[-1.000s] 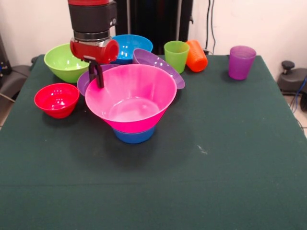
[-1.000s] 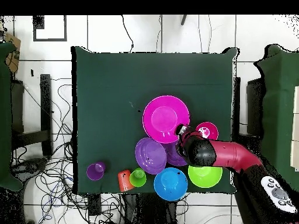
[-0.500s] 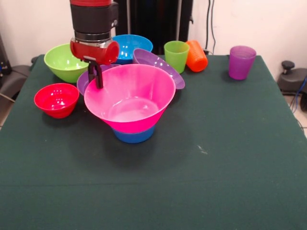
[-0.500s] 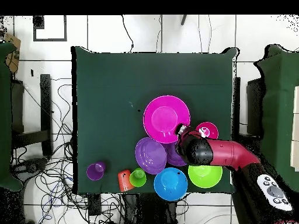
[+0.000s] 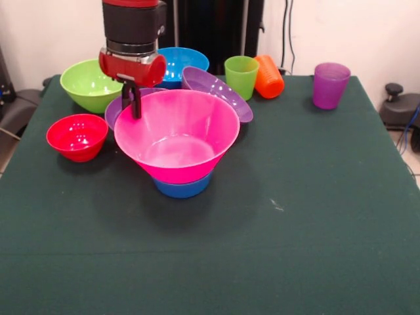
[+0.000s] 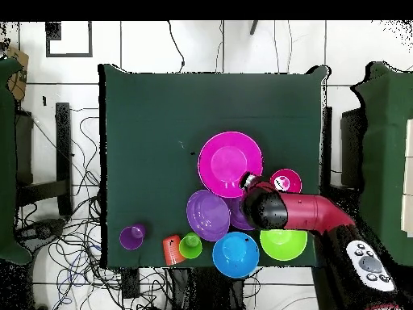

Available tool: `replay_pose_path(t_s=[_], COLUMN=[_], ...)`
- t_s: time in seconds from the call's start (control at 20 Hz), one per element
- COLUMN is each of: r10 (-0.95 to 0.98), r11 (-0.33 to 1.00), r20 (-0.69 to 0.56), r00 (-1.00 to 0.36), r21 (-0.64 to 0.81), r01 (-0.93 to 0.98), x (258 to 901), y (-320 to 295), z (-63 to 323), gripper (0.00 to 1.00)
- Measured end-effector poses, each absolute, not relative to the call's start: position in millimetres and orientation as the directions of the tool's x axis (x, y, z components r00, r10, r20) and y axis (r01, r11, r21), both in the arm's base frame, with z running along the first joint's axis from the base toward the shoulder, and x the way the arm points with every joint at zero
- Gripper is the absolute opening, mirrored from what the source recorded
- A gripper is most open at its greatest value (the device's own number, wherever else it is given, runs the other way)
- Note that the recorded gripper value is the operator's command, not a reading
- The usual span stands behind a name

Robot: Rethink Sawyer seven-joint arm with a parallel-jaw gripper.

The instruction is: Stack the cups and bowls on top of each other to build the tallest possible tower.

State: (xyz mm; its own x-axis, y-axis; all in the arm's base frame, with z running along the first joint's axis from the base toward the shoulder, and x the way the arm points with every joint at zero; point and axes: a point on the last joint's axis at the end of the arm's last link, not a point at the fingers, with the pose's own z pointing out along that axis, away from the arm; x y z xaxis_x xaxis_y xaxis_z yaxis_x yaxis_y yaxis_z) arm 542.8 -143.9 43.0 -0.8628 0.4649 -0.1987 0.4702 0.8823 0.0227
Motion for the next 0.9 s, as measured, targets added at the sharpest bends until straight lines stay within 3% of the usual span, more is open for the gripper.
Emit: replay_pose_path(t_s=[0.9], r10=[0.443], r11=[0.878], r20=[-0.244], r00=[-0.863], r21=[-0.077], r01=[0.473], x=[541.2], y=[-162.2], z=[54.9], gripper=[0.00])
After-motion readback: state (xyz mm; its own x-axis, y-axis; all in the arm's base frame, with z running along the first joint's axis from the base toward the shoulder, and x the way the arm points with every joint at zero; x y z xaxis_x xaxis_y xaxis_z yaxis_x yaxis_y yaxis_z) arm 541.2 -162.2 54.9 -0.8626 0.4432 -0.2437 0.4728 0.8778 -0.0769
